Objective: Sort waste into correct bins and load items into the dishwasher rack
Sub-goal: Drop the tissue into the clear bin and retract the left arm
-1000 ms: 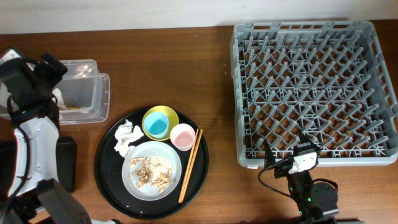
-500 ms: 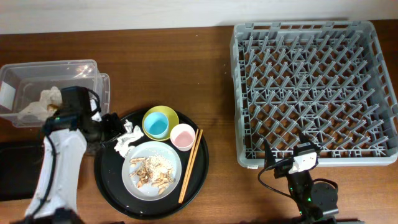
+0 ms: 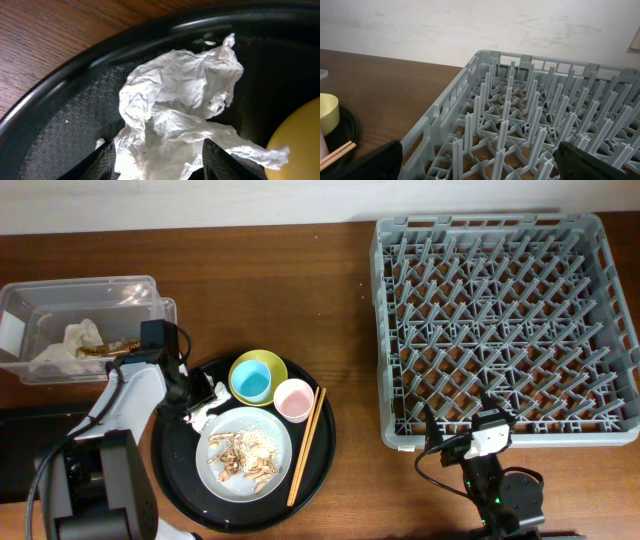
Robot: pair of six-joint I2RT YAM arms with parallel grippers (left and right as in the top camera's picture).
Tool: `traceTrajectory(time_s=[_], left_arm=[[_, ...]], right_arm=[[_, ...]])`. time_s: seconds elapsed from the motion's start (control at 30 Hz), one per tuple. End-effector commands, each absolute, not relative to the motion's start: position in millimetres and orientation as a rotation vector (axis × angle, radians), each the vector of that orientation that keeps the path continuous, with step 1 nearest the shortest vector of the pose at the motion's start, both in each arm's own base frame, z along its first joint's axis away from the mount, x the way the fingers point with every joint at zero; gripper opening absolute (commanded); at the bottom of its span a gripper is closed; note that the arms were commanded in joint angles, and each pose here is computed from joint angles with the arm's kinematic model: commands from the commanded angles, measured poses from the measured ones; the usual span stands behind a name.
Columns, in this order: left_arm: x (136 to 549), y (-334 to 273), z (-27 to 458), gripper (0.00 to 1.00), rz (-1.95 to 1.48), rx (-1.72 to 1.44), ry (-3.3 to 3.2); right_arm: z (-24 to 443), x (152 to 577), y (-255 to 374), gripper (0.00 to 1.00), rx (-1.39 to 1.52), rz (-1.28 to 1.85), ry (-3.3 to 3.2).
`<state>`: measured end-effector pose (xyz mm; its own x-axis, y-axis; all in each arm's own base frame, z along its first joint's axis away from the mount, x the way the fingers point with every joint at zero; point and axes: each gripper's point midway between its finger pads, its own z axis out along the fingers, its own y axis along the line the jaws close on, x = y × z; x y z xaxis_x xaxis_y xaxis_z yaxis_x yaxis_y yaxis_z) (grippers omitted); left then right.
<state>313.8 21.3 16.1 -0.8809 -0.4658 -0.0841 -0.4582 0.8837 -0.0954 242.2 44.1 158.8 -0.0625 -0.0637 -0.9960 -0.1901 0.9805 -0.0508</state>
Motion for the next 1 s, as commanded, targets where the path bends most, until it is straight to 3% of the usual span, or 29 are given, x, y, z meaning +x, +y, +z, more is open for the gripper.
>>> traceTrajectory(time_s=[0.0,0.1,0.17,0.3,0.53,0.67,0.73,0.77,0.83,0.87,0.9,0.93,0.97], left_arm=[[309.5,8.5,10.6,0.52,-0.147,-0.706,2.976],[297.1,19.1,0.5,0.52,-0.025,-0.708,2.995],[296.5,19.4,0.0,0.44,-0.021,-0.708,2.997],[299.2,19.4,10.7,0.01,-0.037,-0.719,3.006],[407.3,70.3,231.0,0.0,-0.096,-0.684,2.35],[429.7,150.8,269.9,0.01,0.379,-0.84,2.006],[439.3,168.8,250.2,0.0,0.467,-0.853,2.016],[446.1,177.8,232.4,0.03,0.491,-0.858,2.042],[447.8,195.9,203.9,0.54,0.531,-0.892,2.087],[443.1,202.6,201.7,0.6,0.543,-0.91,2.093],[440.5,206.3,202.6,0.73,0.548,-0.92,2.091],[437.1,208.3,201.8,0.95,0.554,-0.927,2.098],[431.3,206.9,201.6,0.99,0.559,-0.929,2.118]], right_arm=[[156.2,242.6,41.5,0.98,-0.186,0.094,1.638],[156.1,242.6,41.5,0.98,-0.186,0.094,1.638],[156.2,242.6,41.5,0.98,-0.186,0.094,1.638],[156.2,242.6,41.5,0.98,-0.186,0.094,1.638],[156.2,242.6,41.5,0.98,-0.186,0.094,1.638],[156.2,242.6,41.5,0.98,-0.186,0.094,1.638],[156.1,242.6,41.5,0.98,-0.186,0.094,1.638],[156.2,242.6,41.5,0.98,-0.186,0.094,1.638],[156.2,242.6,41.5,0.98,-0.186,0.094,1.638],[156.2,242.6,41.5,0.98,-0.186,0.094,1.638],[156.1,242.6,41.5,0.98,-0.186,0.094,1.638],[156.2,242.6,41.5,0.98,-0.185,0.095,1.638],[156.2,242.6,41.5,0.98,-0.186,0.094,1.638]])
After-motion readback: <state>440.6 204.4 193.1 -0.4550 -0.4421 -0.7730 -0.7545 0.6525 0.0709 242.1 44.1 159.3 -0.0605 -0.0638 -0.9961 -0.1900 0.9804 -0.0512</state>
